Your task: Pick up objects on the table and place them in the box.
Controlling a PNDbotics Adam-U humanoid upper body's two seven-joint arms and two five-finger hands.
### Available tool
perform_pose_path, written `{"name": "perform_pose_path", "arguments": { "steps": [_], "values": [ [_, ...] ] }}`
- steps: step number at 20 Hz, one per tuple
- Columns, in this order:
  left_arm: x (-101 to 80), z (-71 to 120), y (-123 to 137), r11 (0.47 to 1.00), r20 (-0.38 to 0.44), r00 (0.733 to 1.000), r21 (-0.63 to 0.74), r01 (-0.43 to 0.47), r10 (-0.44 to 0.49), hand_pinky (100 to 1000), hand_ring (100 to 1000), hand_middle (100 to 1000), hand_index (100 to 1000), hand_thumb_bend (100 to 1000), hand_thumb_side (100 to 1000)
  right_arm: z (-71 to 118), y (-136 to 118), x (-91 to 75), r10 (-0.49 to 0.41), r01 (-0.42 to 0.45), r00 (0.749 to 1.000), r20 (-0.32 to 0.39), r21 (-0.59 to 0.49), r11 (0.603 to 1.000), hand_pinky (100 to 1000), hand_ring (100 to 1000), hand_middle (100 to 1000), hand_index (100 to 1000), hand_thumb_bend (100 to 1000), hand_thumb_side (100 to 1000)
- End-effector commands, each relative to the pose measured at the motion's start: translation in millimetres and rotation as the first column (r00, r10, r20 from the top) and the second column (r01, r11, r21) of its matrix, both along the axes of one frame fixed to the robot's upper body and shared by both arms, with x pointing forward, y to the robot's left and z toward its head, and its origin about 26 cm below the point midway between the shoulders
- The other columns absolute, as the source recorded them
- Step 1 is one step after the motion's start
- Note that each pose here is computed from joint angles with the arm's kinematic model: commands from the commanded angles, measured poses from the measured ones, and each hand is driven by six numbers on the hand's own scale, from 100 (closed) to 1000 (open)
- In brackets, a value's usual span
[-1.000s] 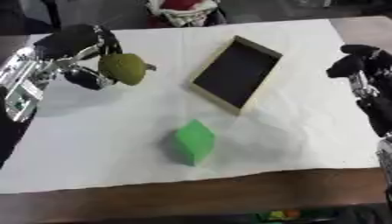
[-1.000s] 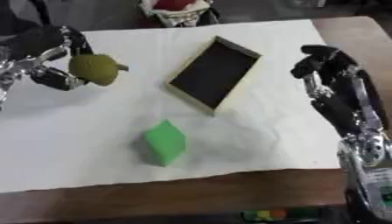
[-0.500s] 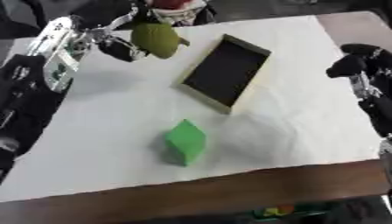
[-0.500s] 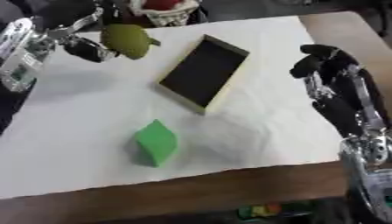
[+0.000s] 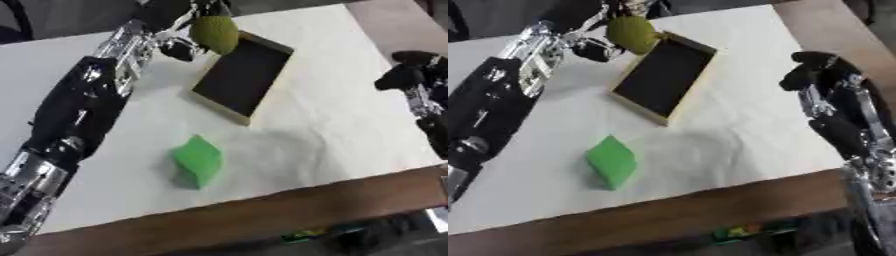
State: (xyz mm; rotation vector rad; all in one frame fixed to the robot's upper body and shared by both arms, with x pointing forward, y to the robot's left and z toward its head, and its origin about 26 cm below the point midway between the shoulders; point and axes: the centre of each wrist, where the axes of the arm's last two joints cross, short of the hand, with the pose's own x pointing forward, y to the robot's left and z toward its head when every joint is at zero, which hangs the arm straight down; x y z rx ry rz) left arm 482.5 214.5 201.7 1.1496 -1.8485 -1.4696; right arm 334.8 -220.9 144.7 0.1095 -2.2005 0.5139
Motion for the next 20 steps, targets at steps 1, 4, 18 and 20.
{"name": "perform_pose_path", "arguments": {
  "steps": [1, 4, 18, 20],
  "values": [
    [4.7, 8.8, -1, 1.000, 0.042, 0.999, -0.019, -0.014, 0.015, 670, 609, 591, 767, 342, 100, 9.5, 3, 0.5, 0.021, -0.021, 0.999, 0.029, 0.005, 1.000, 644, 603, 541, 754, 100, 502],
    [5.2, 3.1, -4, 1.000, 0.045, 0.999, -0.027, -0.008, 0.009, 698, 662, 656, 836, 401, 226, 10.4, 3, 0.8, 0.024, -0.025, 0.999, 0.031, 0.007, 1.000, 644, 603, 541, 754, 100, 503],
    [-10.2, 26.4, 7, 0.988, 0.056, 0.995, -0.122, 0.093, -0.087, 719, 689, 695, 861, 352, 308, 8.4, -1, 0.5, 0.004, -0.004, 1.000, 0.026, 0.007, 1.000, 645, 604, 541, 754, 100, 502],
    [-19.4, 37.3, 9, 0.981, 0.035, 0.986, -0.101, 0.166, -0.163, 726, 690, 690, 849, 287, 324, 7.9, -2, 0.5, -0.003, 0.003, 1.000, 0.026, 0.005, 1.000, 645, 604, 542, 754, 100, 501]
  ]
}}
